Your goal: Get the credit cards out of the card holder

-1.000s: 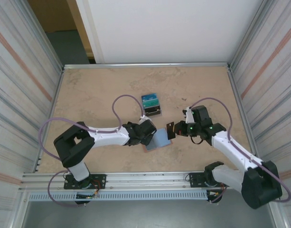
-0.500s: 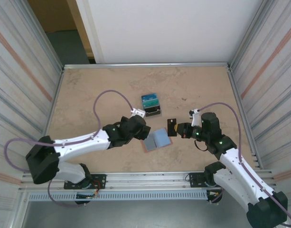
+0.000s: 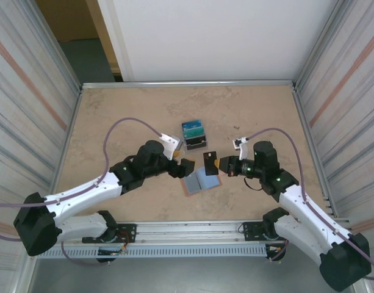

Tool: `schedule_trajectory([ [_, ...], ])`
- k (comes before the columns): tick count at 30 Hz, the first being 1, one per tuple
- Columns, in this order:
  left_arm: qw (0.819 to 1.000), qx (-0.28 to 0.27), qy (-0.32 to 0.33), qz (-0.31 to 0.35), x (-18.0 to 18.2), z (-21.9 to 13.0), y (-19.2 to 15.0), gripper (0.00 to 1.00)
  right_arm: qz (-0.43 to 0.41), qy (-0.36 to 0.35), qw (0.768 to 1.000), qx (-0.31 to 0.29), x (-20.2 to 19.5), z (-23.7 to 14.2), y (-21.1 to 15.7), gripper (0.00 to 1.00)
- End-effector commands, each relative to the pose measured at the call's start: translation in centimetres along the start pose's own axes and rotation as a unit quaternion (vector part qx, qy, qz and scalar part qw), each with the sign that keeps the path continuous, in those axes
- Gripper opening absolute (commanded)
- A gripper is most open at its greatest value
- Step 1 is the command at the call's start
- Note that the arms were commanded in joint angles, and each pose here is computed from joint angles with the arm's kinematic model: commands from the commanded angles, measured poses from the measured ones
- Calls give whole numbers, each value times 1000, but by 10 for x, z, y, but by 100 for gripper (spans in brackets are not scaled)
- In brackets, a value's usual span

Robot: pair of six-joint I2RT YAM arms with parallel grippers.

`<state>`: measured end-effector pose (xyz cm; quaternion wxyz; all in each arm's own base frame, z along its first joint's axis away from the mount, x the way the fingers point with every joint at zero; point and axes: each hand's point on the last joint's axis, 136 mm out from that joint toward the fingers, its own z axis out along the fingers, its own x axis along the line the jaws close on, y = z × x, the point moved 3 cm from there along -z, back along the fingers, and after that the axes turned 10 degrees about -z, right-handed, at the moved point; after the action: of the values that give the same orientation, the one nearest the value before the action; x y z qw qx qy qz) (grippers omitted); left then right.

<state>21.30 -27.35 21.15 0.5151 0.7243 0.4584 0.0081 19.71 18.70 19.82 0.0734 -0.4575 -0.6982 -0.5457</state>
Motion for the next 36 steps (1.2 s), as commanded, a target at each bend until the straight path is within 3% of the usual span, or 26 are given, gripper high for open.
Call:
schedule_trajectory([
  [1, 992, 16, -82, 94, -29, -16, 15, 84, -76, 46, 996, 29, 30, -2, 10, 0],
  [8, 964, 69, -148, 209, -45, -29, 21, 80, -154, 87, 981, 79, 57, -2, 8, 0],
  [15, 933, 136, -226, 246, -63, -30, 11, 66, -182, 116, 971, 104, 71, -2, 9, 0],
  [19, 925, 159, -246, 242, -65, -26, 5, 44, -192, 132, 966, 111, 79, -2, 9, 0],
  [23, 917, 174, -269, 237, -69, -22, 0, 40, -199, 135, 964, 116, 82, 0, 9, 0],
  [27, 916, 189, -269, 230, -67, -17, -3, 4, -207, 140, 962, 110, 86, 0, 13, 0],
  [28, 916, 191, -269, 230, -66, -16, -4, 0, -209, 139, 962, 109, 86, 0, 14, 0],
  [32, 915, 191, -273, 227, -67, -17, -4, 0, -210, 119, 965, 104, 82, 1, 17, 0],
  [33, 916, 188, -270, 228, -67, -17, -4, 0, -211, 110, 966, 103, 80, 1, 17, 2],
  [36, 923, 173, -255, 230, -64, -19, -1, 0, -208, 86, 970, 95, 75, 0, 20, 28],
])
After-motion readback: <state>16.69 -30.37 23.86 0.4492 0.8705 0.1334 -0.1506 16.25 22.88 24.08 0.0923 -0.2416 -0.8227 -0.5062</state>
